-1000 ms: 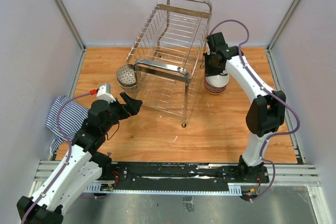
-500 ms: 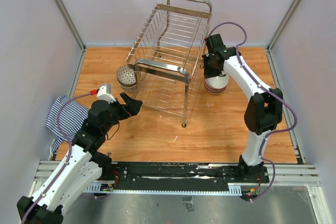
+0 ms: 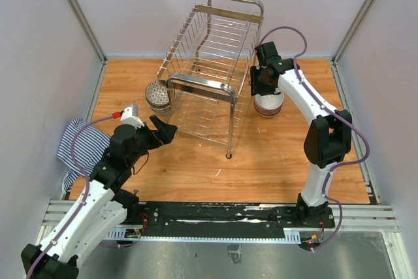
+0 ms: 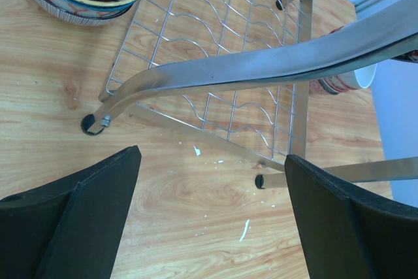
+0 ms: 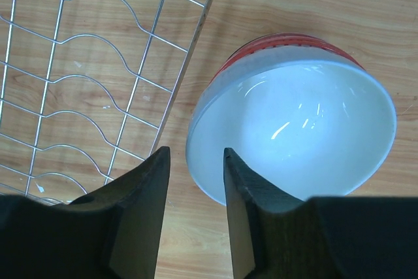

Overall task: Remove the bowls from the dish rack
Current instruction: Place the bowl with the bowl.

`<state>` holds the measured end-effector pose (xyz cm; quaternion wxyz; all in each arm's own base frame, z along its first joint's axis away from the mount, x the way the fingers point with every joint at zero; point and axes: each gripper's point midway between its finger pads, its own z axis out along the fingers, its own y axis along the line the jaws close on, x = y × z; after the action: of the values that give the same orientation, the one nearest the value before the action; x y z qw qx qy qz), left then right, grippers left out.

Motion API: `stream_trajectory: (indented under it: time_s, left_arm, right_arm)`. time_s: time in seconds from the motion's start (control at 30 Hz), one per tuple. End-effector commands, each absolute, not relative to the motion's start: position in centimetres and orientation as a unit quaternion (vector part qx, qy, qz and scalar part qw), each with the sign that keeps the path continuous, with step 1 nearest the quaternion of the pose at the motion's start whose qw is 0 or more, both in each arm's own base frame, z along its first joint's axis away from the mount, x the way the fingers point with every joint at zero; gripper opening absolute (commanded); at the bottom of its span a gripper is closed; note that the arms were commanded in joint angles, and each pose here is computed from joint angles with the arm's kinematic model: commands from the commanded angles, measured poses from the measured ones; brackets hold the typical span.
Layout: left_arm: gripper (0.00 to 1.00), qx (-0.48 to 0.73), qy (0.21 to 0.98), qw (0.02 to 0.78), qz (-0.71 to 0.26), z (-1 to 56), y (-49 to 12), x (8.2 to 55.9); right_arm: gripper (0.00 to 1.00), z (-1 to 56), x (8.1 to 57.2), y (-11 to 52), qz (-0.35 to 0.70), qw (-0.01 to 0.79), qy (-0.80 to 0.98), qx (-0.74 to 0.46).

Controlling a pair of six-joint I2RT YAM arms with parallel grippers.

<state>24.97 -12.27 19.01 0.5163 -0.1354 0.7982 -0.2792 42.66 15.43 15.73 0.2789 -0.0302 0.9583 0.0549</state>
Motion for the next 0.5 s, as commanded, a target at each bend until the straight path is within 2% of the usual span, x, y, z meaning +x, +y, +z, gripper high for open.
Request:
stream_trajectory:
  time_s: [0.0,0.23,0.47]
  left_arm:
    - [0.97,-0.135,0.786,0.531,-0.286,20.07,-12.25,25.34]
    - [0.97,-0.135,0.787,0.530,-0.286,19.99,-12.27,25.30]
    - [0.97,-0.136,0.786,0.531,-0.285,20.07,-12.19,25.32]
  right_arm:
    - [0.38,16.69,42.80,15.60,0.061,0.298,0.952,-0.028]
    - [0.36,16.60,42.74,15.49,0.063,0.300,0.952,-0.027]
    - [0.26,15.90,42.92,15.63,0.063,0.292,0.954,-0.028]
